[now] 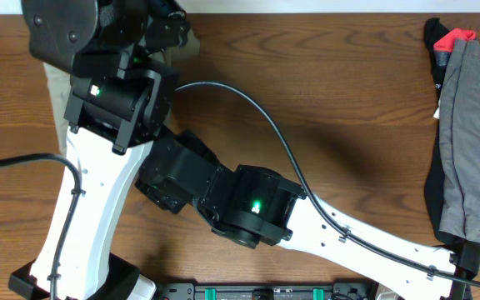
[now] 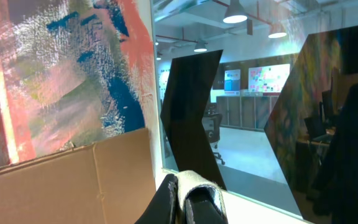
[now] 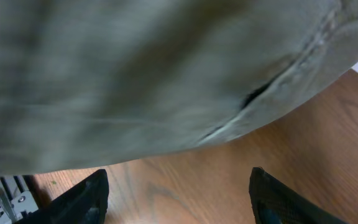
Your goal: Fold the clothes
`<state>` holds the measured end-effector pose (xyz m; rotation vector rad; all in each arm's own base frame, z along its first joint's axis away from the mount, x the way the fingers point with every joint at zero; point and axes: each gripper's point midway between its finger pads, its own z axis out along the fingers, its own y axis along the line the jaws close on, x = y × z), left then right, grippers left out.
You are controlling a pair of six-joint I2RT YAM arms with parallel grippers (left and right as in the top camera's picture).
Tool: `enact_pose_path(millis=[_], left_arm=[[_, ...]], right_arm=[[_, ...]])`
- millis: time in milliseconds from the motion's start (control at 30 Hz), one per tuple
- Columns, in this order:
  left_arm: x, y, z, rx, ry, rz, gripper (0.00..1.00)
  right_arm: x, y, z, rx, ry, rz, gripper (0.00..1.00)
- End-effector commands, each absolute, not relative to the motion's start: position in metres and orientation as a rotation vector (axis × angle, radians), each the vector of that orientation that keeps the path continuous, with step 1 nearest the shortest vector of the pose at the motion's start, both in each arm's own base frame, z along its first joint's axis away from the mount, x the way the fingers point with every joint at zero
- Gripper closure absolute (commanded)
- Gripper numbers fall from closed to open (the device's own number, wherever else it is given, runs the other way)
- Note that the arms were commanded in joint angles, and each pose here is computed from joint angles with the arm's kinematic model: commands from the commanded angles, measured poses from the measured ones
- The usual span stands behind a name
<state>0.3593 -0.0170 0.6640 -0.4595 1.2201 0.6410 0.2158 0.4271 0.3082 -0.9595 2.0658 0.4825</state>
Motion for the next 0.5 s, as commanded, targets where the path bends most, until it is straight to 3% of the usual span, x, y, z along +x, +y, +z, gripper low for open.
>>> enact_pose_path(millis=[0, 467], left_arm=[[0.335, -0.006, 0.682, -0.498, 1.174, 0.604, 0.94], [0.336, 0.005, 0.686, -0.516, 1.152, 0.643, 0.94]], right_arm=[[0.21, 0.433, 0.31, -1.016, 2.05, 0.537, 0.3], [0.194, 0.423, 0.327, -1.104, 1.995, 0.571, 0.29]])
